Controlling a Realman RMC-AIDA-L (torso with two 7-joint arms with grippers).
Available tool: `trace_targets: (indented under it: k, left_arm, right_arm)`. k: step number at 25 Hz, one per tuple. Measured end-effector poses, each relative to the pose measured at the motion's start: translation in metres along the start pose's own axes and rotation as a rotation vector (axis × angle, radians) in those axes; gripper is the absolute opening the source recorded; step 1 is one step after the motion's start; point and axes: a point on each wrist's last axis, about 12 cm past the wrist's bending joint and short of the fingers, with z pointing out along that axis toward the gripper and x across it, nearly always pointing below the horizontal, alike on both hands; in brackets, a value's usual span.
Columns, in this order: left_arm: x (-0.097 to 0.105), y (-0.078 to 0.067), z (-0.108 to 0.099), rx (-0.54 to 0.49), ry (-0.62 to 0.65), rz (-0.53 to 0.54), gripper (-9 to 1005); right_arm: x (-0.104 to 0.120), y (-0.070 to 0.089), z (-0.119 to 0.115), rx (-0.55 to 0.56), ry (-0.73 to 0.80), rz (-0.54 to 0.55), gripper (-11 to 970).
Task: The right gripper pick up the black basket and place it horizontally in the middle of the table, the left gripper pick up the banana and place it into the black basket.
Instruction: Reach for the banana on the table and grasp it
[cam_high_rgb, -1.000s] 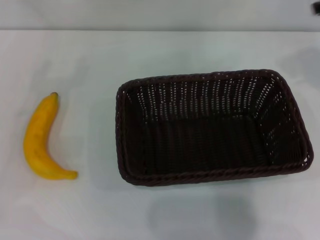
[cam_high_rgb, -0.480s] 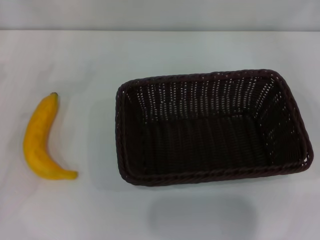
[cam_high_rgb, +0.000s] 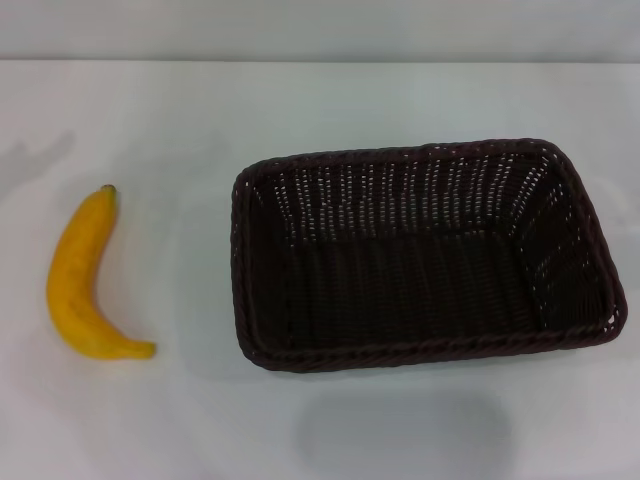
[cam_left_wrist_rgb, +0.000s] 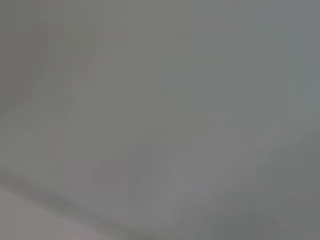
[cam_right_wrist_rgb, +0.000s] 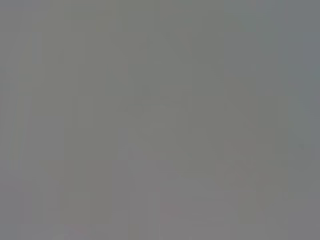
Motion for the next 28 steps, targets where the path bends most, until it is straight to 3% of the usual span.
trace_targets:
  k: [3, 7, 12, 18, 23, 28]
  left_arm:
    - [-0.016, -0.016, 0.011, -0.102, 0.224, -0.039, 875]
    - [-0.029, -0.035, 0.022, -0.224, 0.419, -0.021, 875]
    - [-0.032, -0.039, 0.022, -0.385, 0.577, -0.005, 875]
    - [-0.008, -0.053, 0.066, -0.532, 0.792, 0.098, 875]
    - [0.023, -0.064, 0.098, -0.51, 0.862, 0.147, 875]
    - [0.044, -0.065, 0.11, -0.51, 0.917, 0.16, 875]
  right_arm:
    - [0.004, 0.0, -0.003, 0.013, 0.013, -0.041, 676]
    - [0.01, -0.001, -0.005, 0.038, 0.036, -0.061, 676]
    - [0.01, 0.001, 0.002, 0.034, 0.039, -0.098, 675]
    - [0.011, -0.004, -0.007, 0.06, 0.044, -0.096, 675]
    - [0.013, -0.003, -0.009, 0.061, 0.048, -0.099, 675]
    - [0.014, -0.002, -0.011, 0.058, 0.053, -0.098, 675]
